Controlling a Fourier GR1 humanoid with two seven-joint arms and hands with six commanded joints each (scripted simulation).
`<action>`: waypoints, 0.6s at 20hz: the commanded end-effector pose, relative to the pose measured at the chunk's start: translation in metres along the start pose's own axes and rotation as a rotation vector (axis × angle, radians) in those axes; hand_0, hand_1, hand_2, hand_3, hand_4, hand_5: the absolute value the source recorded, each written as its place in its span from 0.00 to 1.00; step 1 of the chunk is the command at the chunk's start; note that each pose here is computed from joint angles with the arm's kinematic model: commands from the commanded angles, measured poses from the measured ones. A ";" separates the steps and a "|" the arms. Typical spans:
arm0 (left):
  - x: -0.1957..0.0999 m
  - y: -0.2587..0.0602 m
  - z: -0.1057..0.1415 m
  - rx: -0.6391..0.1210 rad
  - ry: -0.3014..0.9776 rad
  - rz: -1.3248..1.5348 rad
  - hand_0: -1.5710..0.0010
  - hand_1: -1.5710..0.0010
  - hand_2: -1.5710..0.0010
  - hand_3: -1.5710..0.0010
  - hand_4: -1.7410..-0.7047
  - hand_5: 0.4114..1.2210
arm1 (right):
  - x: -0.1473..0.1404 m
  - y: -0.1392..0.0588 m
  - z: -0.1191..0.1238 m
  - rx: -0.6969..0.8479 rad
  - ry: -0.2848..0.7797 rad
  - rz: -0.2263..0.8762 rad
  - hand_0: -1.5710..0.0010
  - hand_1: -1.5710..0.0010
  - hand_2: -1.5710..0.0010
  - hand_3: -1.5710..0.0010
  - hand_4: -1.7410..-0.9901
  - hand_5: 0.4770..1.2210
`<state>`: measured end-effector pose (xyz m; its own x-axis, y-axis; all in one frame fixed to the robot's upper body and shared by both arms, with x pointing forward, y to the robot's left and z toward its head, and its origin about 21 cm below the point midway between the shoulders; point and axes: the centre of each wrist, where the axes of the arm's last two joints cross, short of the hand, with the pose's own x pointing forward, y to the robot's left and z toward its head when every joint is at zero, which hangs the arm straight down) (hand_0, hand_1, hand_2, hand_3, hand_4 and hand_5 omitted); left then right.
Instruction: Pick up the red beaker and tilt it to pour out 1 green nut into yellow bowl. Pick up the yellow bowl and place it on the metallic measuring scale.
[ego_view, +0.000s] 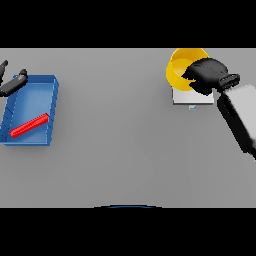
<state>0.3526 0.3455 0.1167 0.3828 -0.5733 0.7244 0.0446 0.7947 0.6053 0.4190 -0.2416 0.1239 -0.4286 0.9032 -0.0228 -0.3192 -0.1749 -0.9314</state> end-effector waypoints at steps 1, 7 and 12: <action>0.000 0.000 0.001 0.002 0.007 -0.002 1.00 1.00 1.00 1.00 0.85 0.44 | -0.007 0.003 0.000 -0.001 0.004 -0.007 0.00 0.00 0.02 0.26 0.00 1.00; 0.008 -0.003 -0.001 0.003 0.006 -0.023 1.00 1.00 1.00 1.00 0.85 0.48 | -0.024 0.023 -0.012 0.016 0.043 -0.054 0.00 0.00 0.10 0.16 0.00 1.00; 0.004 -0.002 -0.002 0.004 0.028 -0.022 1.00 1.00 1.00 1.00 0.86 0.48 | -0.030 0.036 -0.014 0.035 0.065 -0.082 0.00 0.00 0.12 0.11 0.00 1.00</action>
<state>0.3561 0.3423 0.1175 0.4077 -0.5849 0.7012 0.0496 0.7810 0.6226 0.4321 -0.2701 0.0859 -0.3442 0.9385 0.0276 -0.3813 -0.1128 -0.9175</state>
